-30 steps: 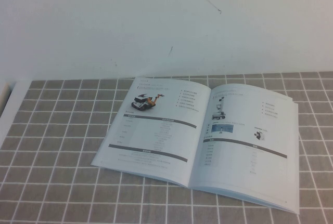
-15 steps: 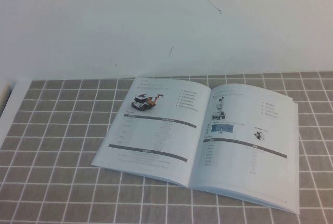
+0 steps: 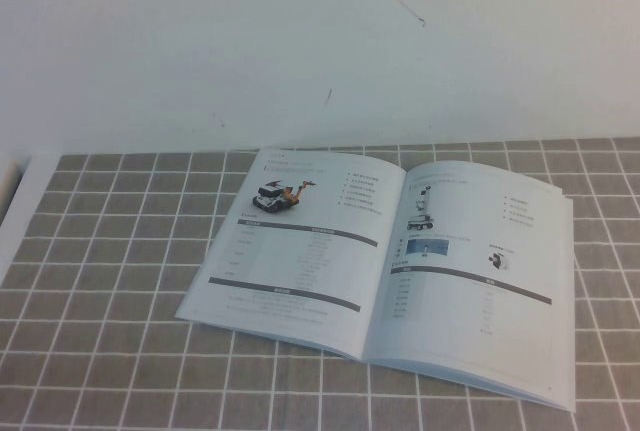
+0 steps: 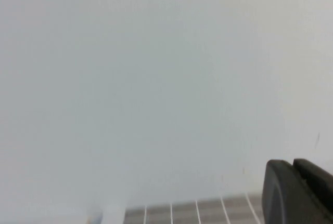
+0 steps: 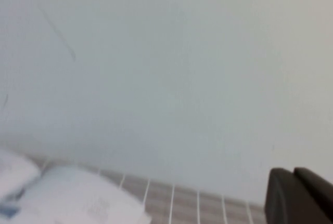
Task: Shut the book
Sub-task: 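Close the open booklet and leave it lying on the table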
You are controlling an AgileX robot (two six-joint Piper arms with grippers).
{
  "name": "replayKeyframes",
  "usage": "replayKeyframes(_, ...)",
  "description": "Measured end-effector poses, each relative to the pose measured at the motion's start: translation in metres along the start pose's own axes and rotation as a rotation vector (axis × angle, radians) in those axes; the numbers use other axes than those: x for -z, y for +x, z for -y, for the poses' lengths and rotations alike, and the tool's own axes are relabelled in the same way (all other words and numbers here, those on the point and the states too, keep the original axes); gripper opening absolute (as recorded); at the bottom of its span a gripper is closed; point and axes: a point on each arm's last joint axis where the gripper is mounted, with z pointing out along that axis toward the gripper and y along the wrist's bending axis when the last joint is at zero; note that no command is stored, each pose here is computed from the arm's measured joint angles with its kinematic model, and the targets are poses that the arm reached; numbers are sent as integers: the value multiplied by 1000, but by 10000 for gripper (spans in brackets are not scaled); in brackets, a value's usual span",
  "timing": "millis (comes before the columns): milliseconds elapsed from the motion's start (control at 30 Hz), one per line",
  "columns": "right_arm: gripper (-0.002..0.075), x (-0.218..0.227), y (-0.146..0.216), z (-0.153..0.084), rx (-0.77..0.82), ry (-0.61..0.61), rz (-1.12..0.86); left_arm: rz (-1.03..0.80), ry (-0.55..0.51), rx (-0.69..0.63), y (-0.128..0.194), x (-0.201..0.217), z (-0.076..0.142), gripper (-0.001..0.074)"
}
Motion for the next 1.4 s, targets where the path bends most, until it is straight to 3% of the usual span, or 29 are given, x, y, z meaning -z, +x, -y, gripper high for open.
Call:
replayKeyframes(267, -3, 8, -37, 8, -41, 79, 418, 321, -3, 1, -29, 5, 0, -4)
replayKeyframes(500, -3, 12, -45, 13, -103, 118, 503, 449, -16, 35, -39, 9, -2, -4)
replayKeyframes(633, -3, 13, -66, 16, -175, 72, 375, 330, -23, 100, -44, 5, -4, -4)
replayKeyframes(833, -3, 15, -117, 23, -202, -1, 182, 152, 14, 109, -95, 11, 0, -4)
replayKeyframes(1000, -3, -17, -138, 23, -256, -77, -104, -2, 24, 113, -114, -5, 1, -4)
replayKeyframes(1200, -3, -83, -119, 15, -163, -184, -515, -287, 53, 230, -102, -41, 7, -4)
replayKeyframes(1400, -3, -146, -81, 3, -109, -292, -768, -498, 125, 331, -80, -75, 17, -4)
